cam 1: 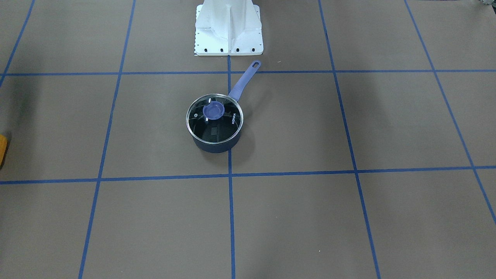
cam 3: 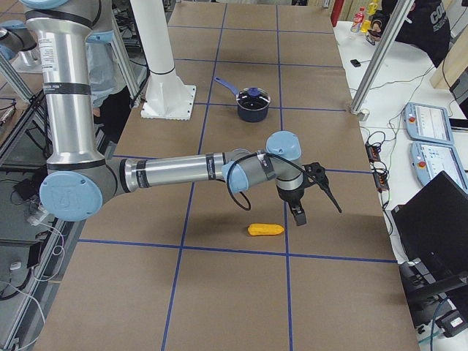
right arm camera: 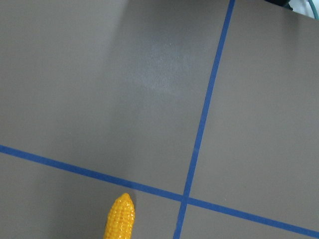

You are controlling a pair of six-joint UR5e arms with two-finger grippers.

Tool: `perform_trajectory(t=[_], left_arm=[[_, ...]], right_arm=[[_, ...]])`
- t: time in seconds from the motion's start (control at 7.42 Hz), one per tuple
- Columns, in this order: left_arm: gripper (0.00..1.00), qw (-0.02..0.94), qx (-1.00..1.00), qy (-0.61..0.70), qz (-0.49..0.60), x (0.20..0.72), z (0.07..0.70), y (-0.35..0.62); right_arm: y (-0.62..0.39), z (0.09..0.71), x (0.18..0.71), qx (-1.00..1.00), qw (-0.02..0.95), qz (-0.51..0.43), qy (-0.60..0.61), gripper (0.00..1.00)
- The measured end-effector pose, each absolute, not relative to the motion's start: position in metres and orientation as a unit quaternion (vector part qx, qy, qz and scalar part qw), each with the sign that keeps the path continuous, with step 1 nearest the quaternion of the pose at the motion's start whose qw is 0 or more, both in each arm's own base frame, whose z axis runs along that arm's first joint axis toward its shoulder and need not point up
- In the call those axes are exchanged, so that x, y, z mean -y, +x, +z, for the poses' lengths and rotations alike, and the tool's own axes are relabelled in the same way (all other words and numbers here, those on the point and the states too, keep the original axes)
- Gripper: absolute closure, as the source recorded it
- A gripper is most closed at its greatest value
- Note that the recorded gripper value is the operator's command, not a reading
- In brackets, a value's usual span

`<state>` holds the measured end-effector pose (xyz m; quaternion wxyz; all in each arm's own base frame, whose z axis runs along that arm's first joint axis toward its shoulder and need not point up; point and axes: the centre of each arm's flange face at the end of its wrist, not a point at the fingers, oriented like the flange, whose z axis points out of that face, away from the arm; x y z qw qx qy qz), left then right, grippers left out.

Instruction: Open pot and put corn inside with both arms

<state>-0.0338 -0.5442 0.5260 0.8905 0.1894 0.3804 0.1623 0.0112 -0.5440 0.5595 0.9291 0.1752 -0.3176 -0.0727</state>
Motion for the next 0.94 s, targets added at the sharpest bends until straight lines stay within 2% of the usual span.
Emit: perform_trajectory(t=[0.4, 0.94], left_arm=[[0.01, 0.87, -0.393, 0.241, 0.175, 0.556, 0.441, 0.016], [0.01, 0.874, -0.434, 0.192, 0.105, 0.576, 0.3, 0.199]], right_arm=[[-0.011, 0.531, 0.552, 0.353, 0.917, -0.049, 0.18, 0.0], [-0.077, 0.513, 0.551, 0.362, 0.92, 0.017, 0.148, 0.0]])
